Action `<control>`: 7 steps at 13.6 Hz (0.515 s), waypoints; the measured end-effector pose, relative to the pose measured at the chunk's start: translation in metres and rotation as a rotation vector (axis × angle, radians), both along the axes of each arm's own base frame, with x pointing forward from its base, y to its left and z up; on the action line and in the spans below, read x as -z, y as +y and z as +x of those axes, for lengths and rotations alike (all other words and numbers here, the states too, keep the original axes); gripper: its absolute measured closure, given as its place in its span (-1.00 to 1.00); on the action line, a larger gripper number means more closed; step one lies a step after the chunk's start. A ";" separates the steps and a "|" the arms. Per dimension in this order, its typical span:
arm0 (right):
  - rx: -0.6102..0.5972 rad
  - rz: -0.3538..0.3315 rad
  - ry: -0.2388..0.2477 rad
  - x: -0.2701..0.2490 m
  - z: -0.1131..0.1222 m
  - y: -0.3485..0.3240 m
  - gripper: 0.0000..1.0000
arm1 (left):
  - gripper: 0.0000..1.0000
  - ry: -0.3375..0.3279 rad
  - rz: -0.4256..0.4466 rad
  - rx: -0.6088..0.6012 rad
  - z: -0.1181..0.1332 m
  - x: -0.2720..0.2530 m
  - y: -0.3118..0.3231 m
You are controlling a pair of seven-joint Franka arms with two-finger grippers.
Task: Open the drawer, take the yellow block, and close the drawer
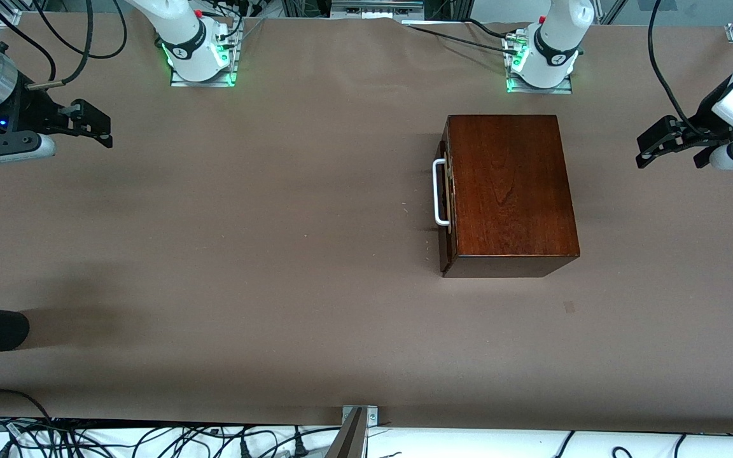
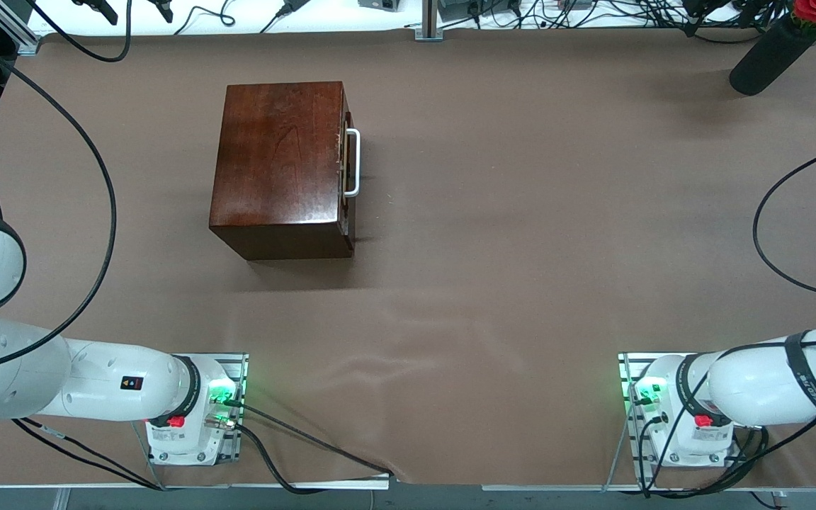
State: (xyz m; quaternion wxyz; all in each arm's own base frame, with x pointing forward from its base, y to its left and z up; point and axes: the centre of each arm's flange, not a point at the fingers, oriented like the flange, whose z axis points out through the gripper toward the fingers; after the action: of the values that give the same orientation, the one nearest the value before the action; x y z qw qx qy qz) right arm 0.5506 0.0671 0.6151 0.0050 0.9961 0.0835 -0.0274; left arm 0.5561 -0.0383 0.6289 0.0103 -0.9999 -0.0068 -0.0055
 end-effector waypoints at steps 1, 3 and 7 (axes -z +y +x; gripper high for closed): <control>0.000 0.000 0.000 0.000 0.000 0.000 -1.00 | -1.00 0.002 0.000 0.000 0.000 0.000 0.000; 0.000 0.000 0.000 0.000 0.000 0.000 -1.00 | -1.00 0.009 0.001 0.000 -0.001 0.001 0.000; 0.000 0.000 0.000 0.000 0.000 0.000 -1.00 | -1.00 0.014 0.001 -0.001 -0.002 0.001 0.000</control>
State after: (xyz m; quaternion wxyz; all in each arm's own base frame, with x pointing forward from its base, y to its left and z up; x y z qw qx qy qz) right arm 0.5506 0.0671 0.6151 0.0050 0.9961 0.0835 -0.0274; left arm 0.5546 -0.0379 0.6276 0.0109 -0.9999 -0.0071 0.0016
